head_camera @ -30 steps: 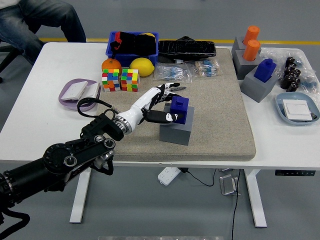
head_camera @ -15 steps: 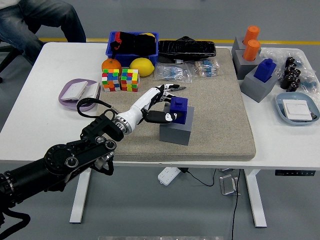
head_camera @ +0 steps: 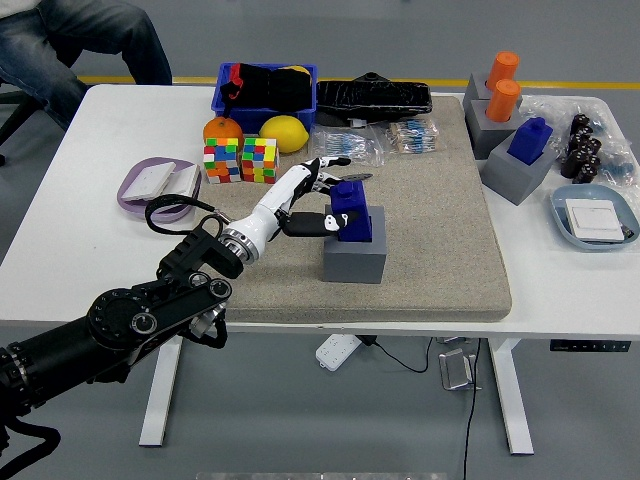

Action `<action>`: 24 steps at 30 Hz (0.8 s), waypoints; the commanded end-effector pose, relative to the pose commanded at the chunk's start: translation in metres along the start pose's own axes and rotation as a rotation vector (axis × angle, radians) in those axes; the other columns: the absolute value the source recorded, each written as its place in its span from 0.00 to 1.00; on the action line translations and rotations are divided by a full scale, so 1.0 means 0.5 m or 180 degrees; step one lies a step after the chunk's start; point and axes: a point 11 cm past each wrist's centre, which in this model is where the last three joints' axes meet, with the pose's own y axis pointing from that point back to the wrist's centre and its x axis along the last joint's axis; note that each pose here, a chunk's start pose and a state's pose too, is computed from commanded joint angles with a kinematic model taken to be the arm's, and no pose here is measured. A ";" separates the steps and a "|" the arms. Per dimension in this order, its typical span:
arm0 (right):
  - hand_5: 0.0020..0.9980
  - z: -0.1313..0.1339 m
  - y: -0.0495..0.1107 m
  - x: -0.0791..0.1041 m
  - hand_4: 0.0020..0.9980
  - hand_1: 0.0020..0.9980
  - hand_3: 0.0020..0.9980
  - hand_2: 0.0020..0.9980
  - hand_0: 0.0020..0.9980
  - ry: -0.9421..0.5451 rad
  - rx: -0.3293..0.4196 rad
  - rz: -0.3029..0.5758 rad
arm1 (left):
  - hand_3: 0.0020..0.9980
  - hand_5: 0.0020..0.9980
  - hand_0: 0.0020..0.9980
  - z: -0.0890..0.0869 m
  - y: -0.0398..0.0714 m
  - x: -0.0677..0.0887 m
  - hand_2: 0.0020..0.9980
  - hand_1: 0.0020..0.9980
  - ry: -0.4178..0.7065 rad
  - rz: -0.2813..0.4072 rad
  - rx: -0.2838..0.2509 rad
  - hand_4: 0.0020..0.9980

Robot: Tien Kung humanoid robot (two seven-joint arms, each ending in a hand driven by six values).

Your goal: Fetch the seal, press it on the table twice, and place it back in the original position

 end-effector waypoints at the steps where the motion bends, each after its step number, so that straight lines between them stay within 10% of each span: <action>1: 0.46 -0.001 0.000 0.000 0.82 0.77 0.78 0.77 0.93 0.0002 0.0001 0.0000 | 0.83 0.00 0.78 0.000 0.000 0.001 0.46 0.48 -0.0001 0.0002 -0.0001 0.63; 24: 0.46 0.000 0.000 -0.003 0.82 0.77 0.78 0.77 0.93 0.0028 -0.0001 -0.0009 | 0.84 0.00 0.78 0.054 -0.008 0.019 0.44 0.46 0.0211 0.0040 -0.0221 0.61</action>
